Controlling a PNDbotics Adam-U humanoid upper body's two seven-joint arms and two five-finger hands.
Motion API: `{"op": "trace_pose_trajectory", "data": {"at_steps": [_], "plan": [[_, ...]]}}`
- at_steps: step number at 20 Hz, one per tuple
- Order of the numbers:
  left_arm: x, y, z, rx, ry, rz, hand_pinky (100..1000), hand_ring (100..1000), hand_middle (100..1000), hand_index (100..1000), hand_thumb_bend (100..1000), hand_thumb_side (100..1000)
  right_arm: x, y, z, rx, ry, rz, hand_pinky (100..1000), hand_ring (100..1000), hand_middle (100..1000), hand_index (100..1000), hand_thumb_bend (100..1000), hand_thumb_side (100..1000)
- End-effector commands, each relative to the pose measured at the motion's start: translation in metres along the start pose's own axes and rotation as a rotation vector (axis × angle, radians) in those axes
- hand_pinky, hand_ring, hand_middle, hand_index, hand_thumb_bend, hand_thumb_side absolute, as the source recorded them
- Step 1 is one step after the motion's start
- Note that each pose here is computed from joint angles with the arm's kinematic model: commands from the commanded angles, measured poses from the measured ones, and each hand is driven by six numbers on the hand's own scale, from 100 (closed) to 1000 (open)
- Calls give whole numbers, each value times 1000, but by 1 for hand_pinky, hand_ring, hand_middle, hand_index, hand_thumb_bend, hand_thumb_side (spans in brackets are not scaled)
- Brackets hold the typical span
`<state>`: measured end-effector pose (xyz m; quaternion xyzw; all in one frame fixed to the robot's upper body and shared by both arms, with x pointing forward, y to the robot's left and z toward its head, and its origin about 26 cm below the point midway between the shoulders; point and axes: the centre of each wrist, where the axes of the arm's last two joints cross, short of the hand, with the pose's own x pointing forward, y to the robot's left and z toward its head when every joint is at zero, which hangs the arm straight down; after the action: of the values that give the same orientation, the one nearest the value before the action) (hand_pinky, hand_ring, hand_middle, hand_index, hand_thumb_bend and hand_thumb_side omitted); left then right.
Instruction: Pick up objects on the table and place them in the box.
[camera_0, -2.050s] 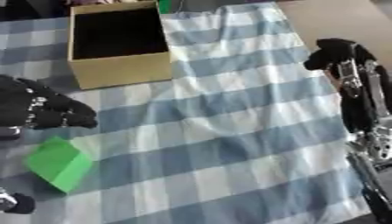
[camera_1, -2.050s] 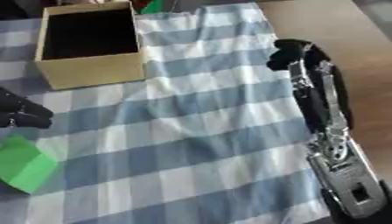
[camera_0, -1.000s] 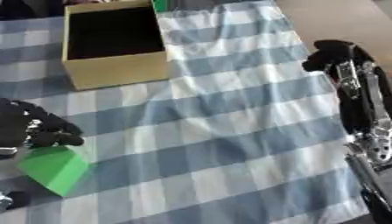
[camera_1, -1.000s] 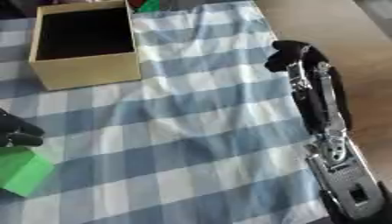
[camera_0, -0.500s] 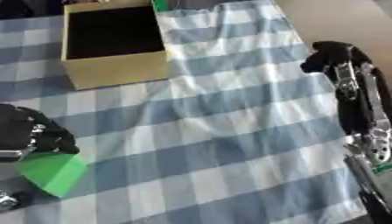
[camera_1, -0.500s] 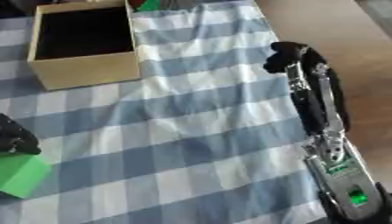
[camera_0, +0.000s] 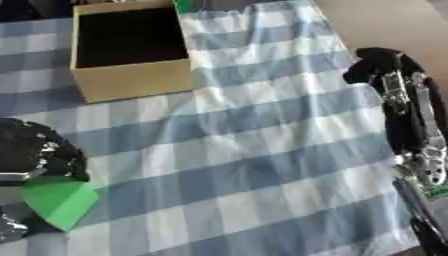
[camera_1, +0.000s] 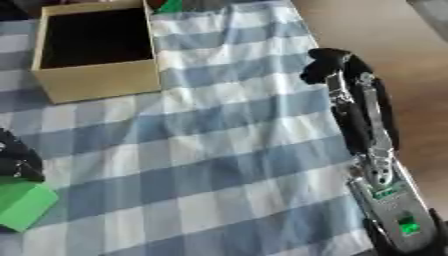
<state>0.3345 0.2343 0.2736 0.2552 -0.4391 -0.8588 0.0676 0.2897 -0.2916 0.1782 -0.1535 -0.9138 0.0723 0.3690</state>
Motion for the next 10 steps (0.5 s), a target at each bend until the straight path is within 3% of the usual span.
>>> {"op": "trace_pose_trajectory", "data": {"at_steps": [1, 4, 10], "plan": [[-4, 5, 8, -227, -125, -185, 770, 693, 602, 758, 334, 285, 5, -3, -2, 1, -21, 0, 628, 590, 536, 725, 100, 826], [-2, 7, 7, -206, -145, -172, 750, 650, 550, 706, 317, 279, 5, -2, -3, 0, -21, -3, 629, 590, 536, 725, 100, 827], [-2, 17, 11, -143, -140, -125, 696, 565, 443, 578, 146, 211, 4, -2, -1, 1, -16, 0, 629, 590, 535, 726, 100, 827]]}}
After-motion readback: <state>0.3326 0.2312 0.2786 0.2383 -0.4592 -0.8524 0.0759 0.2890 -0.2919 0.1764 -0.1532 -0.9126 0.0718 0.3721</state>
